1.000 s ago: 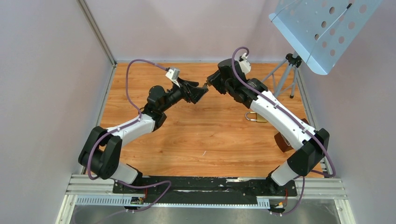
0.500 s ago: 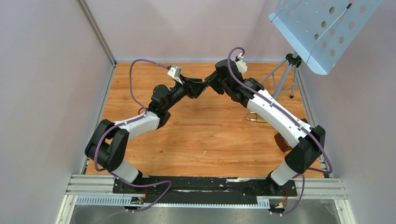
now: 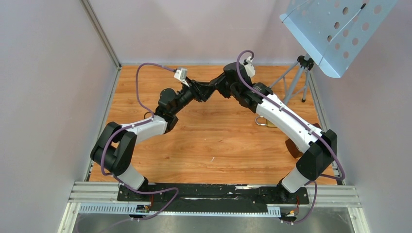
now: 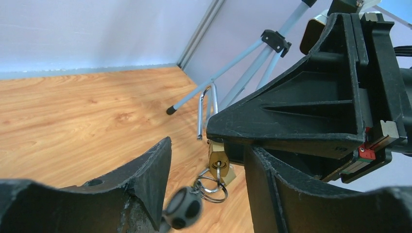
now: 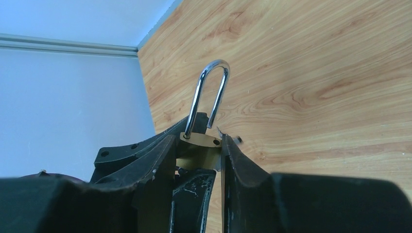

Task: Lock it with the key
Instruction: Pick up the lock from the center of the board.

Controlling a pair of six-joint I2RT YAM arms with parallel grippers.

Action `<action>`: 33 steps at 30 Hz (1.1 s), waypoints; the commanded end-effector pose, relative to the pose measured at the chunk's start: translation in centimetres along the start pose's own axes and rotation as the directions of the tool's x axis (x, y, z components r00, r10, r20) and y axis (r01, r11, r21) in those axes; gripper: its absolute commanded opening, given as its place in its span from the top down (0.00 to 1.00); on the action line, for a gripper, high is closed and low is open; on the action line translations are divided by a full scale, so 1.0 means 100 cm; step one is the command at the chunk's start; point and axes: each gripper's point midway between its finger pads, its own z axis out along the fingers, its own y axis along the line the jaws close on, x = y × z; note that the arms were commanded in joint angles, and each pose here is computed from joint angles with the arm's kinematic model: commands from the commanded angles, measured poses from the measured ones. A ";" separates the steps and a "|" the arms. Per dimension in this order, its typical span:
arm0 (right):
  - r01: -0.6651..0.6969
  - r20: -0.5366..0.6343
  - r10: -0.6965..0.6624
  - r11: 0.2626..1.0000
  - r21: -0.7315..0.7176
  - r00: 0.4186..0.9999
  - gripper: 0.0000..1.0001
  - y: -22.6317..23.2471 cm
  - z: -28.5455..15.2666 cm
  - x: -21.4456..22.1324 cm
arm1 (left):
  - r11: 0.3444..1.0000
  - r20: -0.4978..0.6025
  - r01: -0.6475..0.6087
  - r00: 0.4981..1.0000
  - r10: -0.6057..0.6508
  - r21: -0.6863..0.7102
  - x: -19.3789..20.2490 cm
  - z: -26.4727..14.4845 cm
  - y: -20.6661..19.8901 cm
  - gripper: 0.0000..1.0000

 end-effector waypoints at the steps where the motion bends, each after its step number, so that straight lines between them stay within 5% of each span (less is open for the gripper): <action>1: -0.052 0.006 0.053 0.994 -0.093 0.999 0.97 0.024 -0.014 -0.006 | 0.998 0.068 0.009 0.998 -0.013 0.057 -0.018 0.002 -0.016 0.40; 8: -0.073 0.002 0.073 0.993 -0.088 0.997 0.97 0.021 -0.013 -0.004 | 0.994 0.073 0.029 0.997 -0.037 0.106 -0.022 0.001 -0.027 0.61; 14: -0.078 0.010 0.079 0.994 -0.082 0.997 0.91 0.018 -0.012 -0.005 | 0.992 0.055 0.031 0.998 -0.038 0.123 -0.017 -0.002 -0.030 1.00; 17: -0.088 0.009 0.089 0.994 -0.070 0.996 0.77 0.013 -0.010 -0.003 | 0.993 0.049 0.020 0.998 -0.026 0.113 -0.016 -0.004 -0.029 1.00; 21: -0.089 0.010 0.090 0.995 -0.050 0.996 0.40 0.003 -0.009 -0.002 | 0.995 0.042 -0.008 0.999 0.004 0.103 -0.019 -0.006 -0.030 1.00; 24: -0.045 0.022 0.046 0.998 -0.044 0.999 0.24 -0.006 -0.014 -0.007 | 0.996 0.027 -0.016 1.000 0.014 0.093 -0.024 -0.008 -0.029 1.00; 28: 0.043 0.025 -0.041 0.996 -0.072 0.999 0.18 -0.008 -0.024 -0.018 | 0.998 0.006 -0.020 1.000 0.020 0.054 -0.035 -0.013 -0.015 1.00; 33: 0.154 -0.009 -0.160 0.967 -0.204 0.987 0.26 0.001 -0.033 -0.031 | 0.997 -0.082 0.021 0.997 -0.014 0.075 -0.048 -0.022 -0.004 1.00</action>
